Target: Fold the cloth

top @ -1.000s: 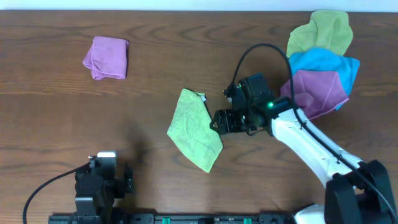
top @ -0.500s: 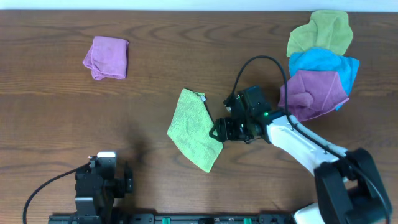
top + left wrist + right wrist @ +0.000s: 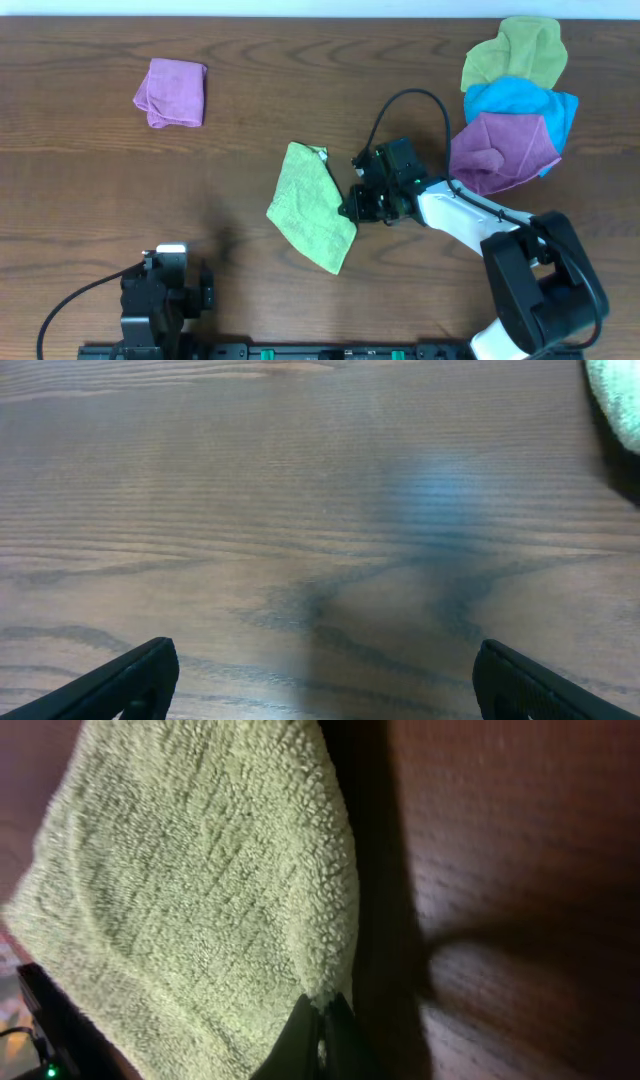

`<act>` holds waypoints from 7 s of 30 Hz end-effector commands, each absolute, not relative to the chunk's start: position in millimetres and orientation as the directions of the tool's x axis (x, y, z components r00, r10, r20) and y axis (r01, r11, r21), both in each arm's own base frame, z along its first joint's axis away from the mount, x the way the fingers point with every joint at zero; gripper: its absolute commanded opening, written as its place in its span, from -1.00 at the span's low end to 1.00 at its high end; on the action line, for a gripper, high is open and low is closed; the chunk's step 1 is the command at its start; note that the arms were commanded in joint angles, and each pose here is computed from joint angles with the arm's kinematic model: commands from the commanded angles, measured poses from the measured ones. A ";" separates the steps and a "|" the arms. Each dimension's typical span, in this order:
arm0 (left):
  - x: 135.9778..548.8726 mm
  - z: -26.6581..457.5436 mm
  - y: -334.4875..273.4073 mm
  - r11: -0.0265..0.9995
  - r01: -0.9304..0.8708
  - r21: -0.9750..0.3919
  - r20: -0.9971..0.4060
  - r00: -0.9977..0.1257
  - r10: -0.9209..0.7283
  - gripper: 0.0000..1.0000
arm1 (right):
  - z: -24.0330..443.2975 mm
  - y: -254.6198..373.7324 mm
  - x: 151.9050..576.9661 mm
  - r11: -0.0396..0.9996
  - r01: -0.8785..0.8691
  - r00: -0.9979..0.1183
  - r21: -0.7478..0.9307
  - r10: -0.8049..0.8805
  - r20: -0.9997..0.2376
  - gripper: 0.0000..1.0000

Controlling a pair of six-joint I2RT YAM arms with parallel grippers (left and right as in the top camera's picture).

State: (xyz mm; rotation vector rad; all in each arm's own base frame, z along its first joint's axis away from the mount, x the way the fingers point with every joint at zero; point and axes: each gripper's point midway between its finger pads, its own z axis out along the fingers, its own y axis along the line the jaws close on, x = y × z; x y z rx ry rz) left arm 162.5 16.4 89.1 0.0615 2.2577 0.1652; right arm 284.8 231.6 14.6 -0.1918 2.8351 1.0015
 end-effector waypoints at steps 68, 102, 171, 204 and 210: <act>156.0 79.4 19.5 0.985 -0.003 0.171 -0.731 -0.671 0.125 0.90 | 136.1 277.1 408.6 0.846 -0.462 -0.801 0.266 -0.269 -0.534 0.22; 156.0 79.4 19.5 0.985 -0.003 0.171 -0.731 -0.671 0.125 0.90 | 27.6 258.9 363.2 0.687 -0.655 -0.755 0.315 -0.597 -0.270 -0.58; 156.0 79.4 19.5 0.985 -0.003 0.171 -0.731 -0.671 0.125 0.90 | 14.5 334.9 347.3 0.543 -0.839 -0.528 0.036 -0.796 -0.294 -0.97; 156.0 79.4 19.5 0.985 -0.003 0.171 -0.731 -0.671 0.125 0.90 | 146.3 230.7 535.1 0.870 -0.357 -0.581 -0.341 -0.492 -0.648 0.57; 156.0 79.4 19.5 0.985 -0.003 0.171 -0.731 -0.671 0.125 0.90 | 101.4 257.6 487.7 0.833 -0.539 -0.675 -0.123 -0.515 -0.528 0.15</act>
